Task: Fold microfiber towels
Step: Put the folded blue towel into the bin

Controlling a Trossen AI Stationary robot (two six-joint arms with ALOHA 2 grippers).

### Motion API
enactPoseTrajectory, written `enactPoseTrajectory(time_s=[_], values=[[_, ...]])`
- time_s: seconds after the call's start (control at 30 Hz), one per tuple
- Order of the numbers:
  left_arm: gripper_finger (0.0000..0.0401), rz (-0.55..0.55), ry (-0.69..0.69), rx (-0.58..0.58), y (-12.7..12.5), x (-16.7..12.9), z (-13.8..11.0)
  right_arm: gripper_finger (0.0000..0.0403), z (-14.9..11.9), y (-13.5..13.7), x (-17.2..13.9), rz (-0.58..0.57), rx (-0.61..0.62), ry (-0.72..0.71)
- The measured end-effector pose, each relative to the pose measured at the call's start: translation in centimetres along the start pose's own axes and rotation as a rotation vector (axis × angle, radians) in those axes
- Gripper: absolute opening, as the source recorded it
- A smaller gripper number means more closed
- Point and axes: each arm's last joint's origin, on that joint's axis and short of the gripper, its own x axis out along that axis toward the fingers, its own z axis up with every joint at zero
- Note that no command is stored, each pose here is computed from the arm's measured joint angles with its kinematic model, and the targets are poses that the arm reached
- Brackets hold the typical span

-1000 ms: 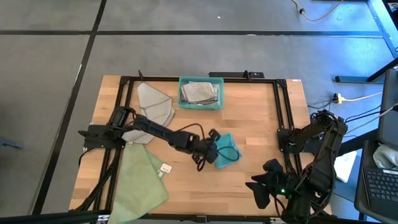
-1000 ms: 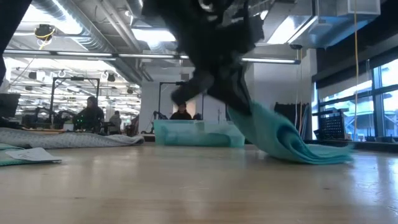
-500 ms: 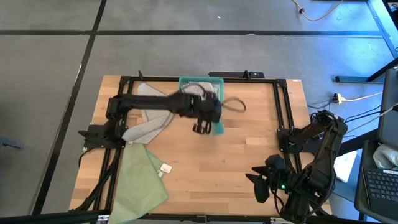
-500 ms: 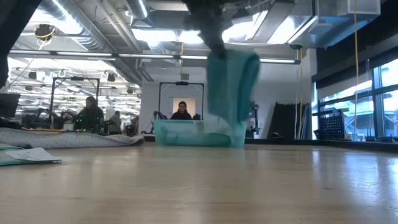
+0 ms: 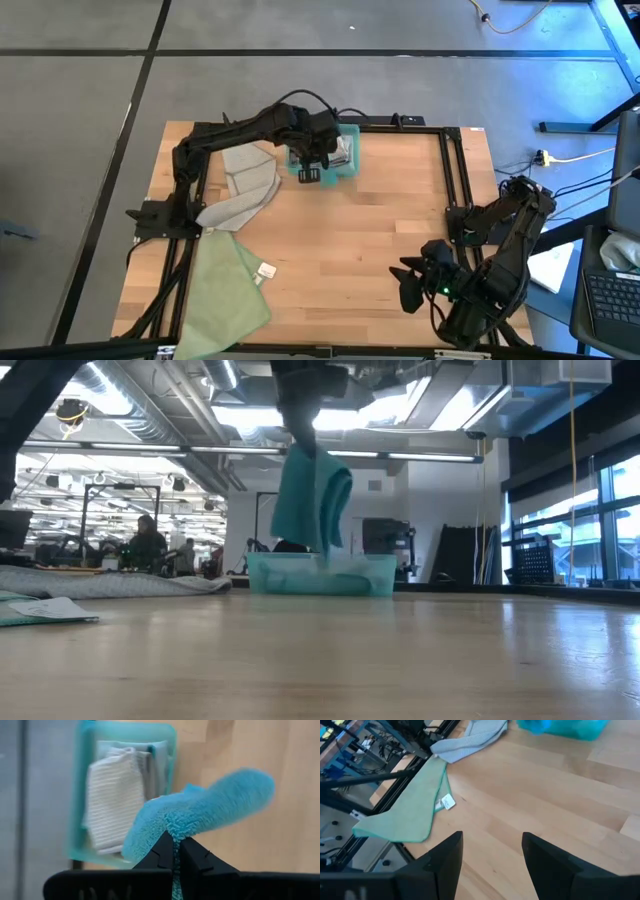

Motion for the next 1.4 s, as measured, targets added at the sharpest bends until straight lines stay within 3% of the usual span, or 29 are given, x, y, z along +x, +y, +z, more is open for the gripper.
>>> enactPoseTrajectory(time_s=[0.2,0.4,0.7,0.97,1.17,1.4], values=[[0.0,-0.146,-0.012,-0.13,1.6,0.5,-0.4,0.0207,0.7,0.1,0.8,-0.026,0.002,-0.021],[0.0,-0.022,0.039,-0.166,5.5,3.1,-0.9,0.0207,1.8,0.2,2.0,-0.064,0.022,-0.046],[0.0,-0.095,0.139,-0.251,11.5,10.8,-2.5,0.0207,3.5,0.7,3.9,-0.099,0.051,-0.066],[0.0,-0.022,0.086,-0.222,14.6,12.0,-3.2,0.0207,4.1,0.9,4.6,-0.103,0.08,-0.073],[0.0,-0.002,0.108,-0.264,16.4,12.8,-4.3,0.0207,4.6,0.9,5.1,-0.125,0.085,-0.059],[0.0008,-0.146,0.19,-0.296,15.5,15.1,-4.9,0.0207,4.8,0.9,5.4,-0.137,0.095,-0.047]])
